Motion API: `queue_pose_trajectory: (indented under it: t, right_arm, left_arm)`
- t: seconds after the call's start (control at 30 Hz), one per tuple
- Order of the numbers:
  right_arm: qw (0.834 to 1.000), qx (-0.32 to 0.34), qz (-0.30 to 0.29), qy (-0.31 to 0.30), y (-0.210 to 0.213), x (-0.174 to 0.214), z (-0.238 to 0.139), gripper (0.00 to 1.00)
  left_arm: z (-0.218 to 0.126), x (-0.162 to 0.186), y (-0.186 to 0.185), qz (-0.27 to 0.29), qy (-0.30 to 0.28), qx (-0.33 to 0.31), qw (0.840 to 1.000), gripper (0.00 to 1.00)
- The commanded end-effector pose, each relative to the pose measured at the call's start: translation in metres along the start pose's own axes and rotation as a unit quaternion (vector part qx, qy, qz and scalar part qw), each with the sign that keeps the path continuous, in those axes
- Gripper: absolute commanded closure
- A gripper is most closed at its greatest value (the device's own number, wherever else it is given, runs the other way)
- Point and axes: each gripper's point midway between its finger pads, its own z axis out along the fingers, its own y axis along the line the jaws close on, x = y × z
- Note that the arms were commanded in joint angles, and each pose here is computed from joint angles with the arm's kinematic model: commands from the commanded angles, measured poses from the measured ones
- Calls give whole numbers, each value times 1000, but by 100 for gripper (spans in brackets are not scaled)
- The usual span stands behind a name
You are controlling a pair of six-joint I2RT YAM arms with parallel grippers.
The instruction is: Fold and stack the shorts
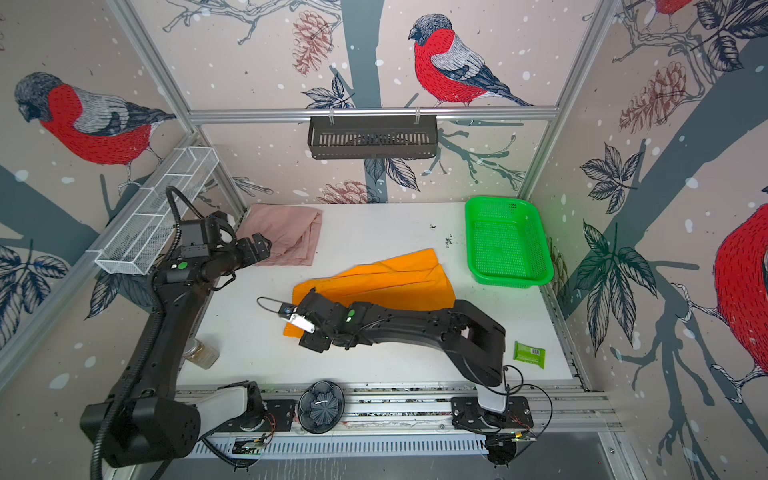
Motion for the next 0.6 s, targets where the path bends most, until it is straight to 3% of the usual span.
queue_pose_trajectory:
  t: [0.0,0.57]
  right_arm:
    - [997,22,-66,39,11,9,21,24]
    - [978,87,-146,123,-6,34,81,17]
  left_arm:
    - [4,12,10,7,27,-2,1000,2]
    - [15,21,27,-13,30,-5,999,2]
